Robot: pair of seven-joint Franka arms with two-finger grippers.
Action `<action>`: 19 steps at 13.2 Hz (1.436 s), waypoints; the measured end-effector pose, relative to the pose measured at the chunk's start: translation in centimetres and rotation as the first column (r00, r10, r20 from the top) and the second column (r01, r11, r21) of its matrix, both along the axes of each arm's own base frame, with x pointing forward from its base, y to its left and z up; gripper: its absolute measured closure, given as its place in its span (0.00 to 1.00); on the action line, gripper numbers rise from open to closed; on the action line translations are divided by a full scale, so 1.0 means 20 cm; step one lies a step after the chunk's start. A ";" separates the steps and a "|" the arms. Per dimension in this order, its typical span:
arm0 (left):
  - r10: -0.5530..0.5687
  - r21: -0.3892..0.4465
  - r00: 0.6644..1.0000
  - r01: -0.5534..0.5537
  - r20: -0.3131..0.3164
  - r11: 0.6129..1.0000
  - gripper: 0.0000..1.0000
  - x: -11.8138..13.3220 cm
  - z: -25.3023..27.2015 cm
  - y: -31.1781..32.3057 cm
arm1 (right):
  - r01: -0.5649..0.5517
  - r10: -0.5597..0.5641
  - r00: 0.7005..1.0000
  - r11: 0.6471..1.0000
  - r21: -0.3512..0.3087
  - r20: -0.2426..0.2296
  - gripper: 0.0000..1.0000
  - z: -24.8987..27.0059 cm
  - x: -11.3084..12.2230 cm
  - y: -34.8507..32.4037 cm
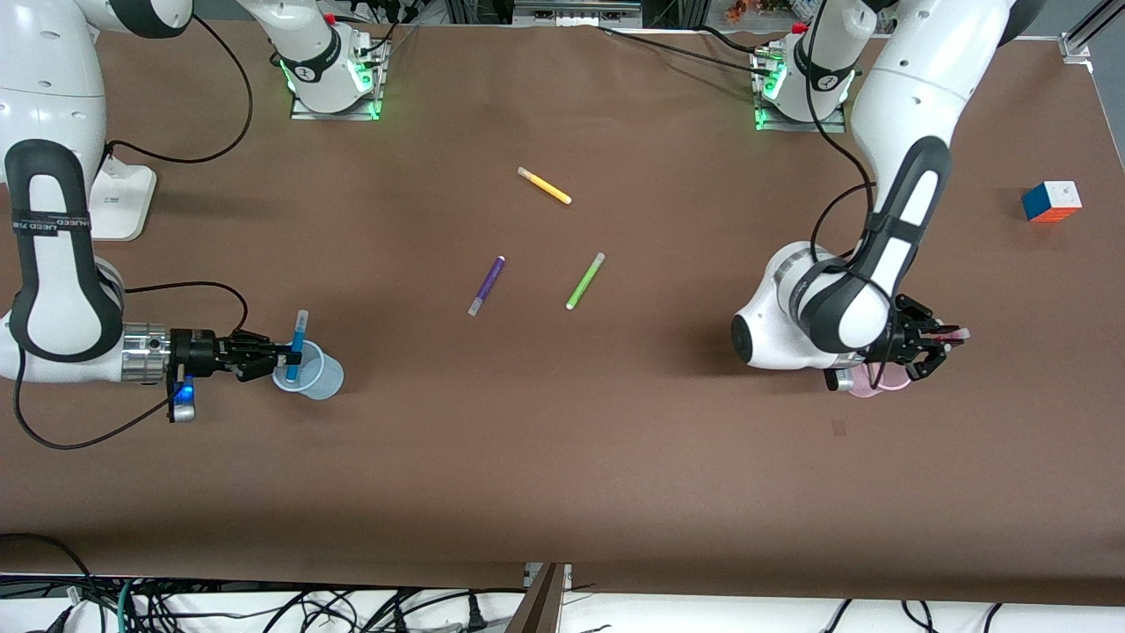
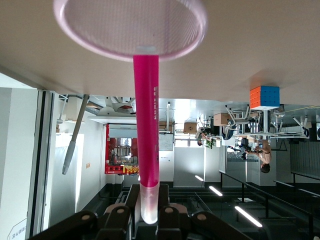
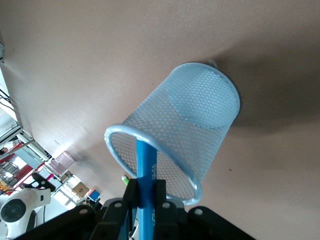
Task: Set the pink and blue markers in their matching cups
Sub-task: 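Drop the blue marker into the blue cup while the left gripper drops pink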
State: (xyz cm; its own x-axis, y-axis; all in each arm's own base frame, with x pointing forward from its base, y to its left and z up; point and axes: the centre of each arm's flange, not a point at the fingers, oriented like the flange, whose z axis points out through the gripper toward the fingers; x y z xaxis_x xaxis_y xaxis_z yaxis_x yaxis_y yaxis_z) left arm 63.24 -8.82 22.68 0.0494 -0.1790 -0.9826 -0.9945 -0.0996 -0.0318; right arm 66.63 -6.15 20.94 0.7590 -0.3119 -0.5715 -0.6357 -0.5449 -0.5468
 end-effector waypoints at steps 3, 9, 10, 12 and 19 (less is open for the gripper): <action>-0.007 0.007 1.000 0.007 -0.013 1.000 0.83 -0.02 -0.10 -0.03 | 0.001 -0.001 1.000 1.000 0.002 -0.005 0.66 -0.02 0.00 0.00; -0.006 0.009 1.000 0.006 -0.005 1.000 0.66 -0.04 -0.19 -0.03 | 0.007 -0.007 1.000 1.000 -0.003 0.019 0.07 0.05 0.05 0.00; -0.008 0.009 1.000 0.008 0.000 1.000 0.55 -0.04 -0.19 -0.04 | 0.019 -0.019 1.000 1.000 -0.009 0.023 0.07 0.09 0.07 0.00; -0.010 0.007 1.000 0.010 0.010 1.000 0.30 -0.03 -0.18 -0.05 | 0.041 -0.041 0.999 0.999 -0.016 0.018 0.07 0.16 0.11 0.00; 0.341 -0.143 0.902 -0.313 0.264 0.939 0.00 -0.06 0.19 -0.09 | -0.126 0.149 0.987 0.956 -0.265 0.067 0.06 0.80 0.12 0.10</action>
State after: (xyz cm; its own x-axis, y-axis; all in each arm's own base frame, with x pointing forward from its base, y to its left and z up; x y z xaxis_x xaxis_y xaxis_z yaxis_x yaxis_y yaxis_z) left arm 62.13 -10.71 26.56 0.3921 -0.1966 -0.8987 -0.8565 -0.4344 -0.2787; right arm 69.10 -4.23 36.88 0.8472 -0.3300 -0.4164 -0.5020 -0.7539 -0.4238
